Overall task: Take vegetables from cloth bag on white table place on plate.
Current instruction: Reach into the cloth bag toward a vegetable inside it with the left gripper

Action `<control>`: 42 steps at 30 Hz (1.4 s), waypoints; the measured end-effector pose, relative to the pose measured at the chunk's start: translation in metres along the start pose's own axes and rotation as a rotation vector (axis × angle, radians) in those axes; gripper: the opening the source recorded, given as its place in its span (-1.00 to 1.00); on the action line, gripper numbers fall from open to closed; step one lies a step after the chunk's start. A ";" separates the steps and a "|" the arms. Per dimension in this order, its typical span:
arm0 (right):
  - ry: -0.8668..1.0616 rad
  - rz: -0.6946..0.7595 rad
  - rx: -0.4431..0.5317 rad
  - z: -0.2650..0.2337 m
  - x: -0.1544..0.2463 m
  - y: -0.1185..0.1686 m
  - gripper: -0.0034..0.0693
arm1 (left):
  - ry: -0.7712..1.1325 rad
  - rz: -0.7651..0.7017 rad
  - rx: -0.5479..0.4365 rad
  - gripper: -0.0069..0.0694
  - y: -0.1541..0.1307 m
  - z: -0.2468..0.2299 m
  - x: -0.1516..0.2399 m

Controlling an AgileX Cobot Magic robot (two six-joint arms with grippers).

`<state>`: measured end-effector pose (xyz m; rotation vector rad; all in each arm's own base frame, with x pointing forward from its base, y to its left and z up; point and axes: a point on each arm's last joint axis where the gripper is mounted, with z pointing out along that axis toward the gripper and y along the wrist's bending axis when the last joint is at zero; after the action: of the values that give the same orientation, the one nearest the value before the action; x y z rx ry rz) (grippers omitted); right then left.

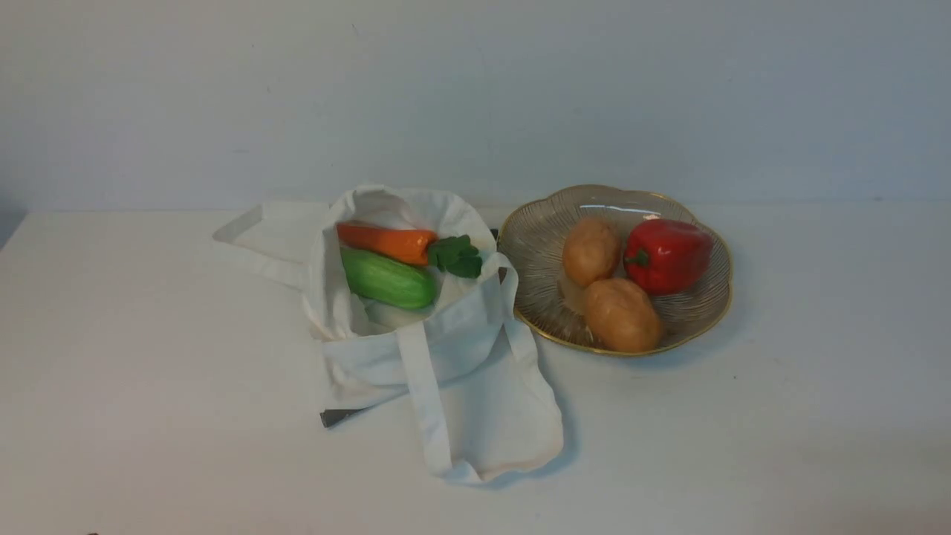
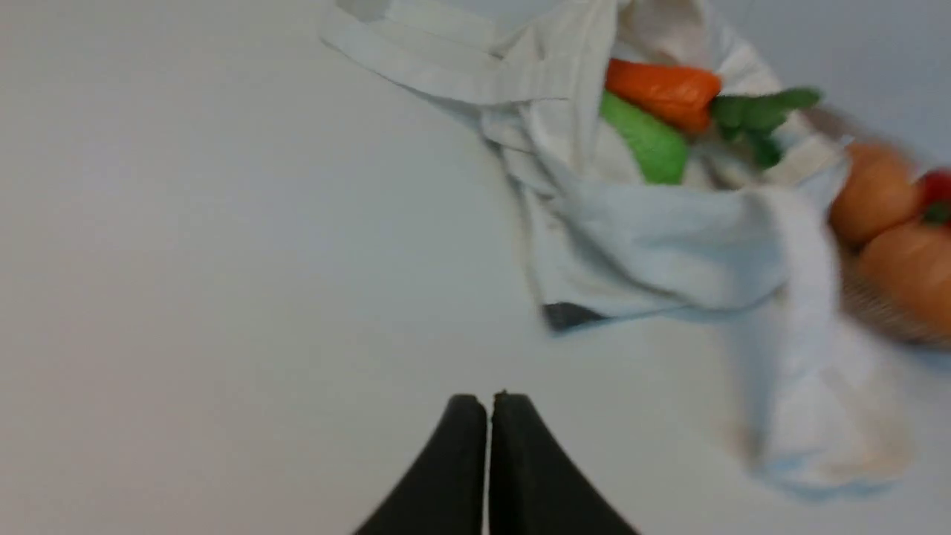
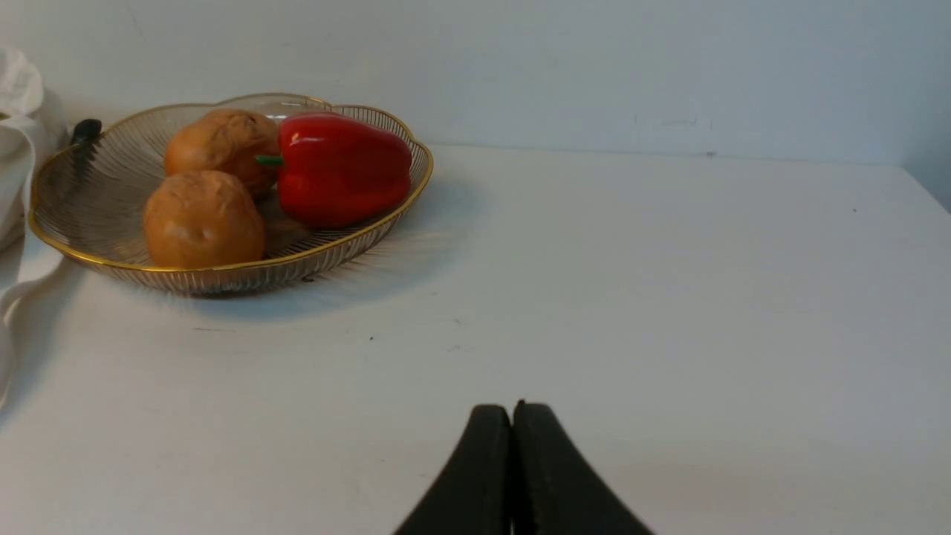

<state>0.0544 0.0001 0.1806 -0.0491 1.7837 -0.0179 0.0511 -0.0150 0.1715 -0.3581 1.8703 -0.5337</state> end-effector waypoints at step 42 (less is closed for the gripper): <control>0.000 0.000 0.000 0.000 0.000 0.000 -0.95 | 0.926 0.277 -0.010 -0.79 -0.098 0.127 -0.150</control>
<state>0.0544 0.0001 0.1806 -0.0491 1.7837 -0.0179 0.2219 -0.0497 0.3058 0.1963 2.7519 -0.5415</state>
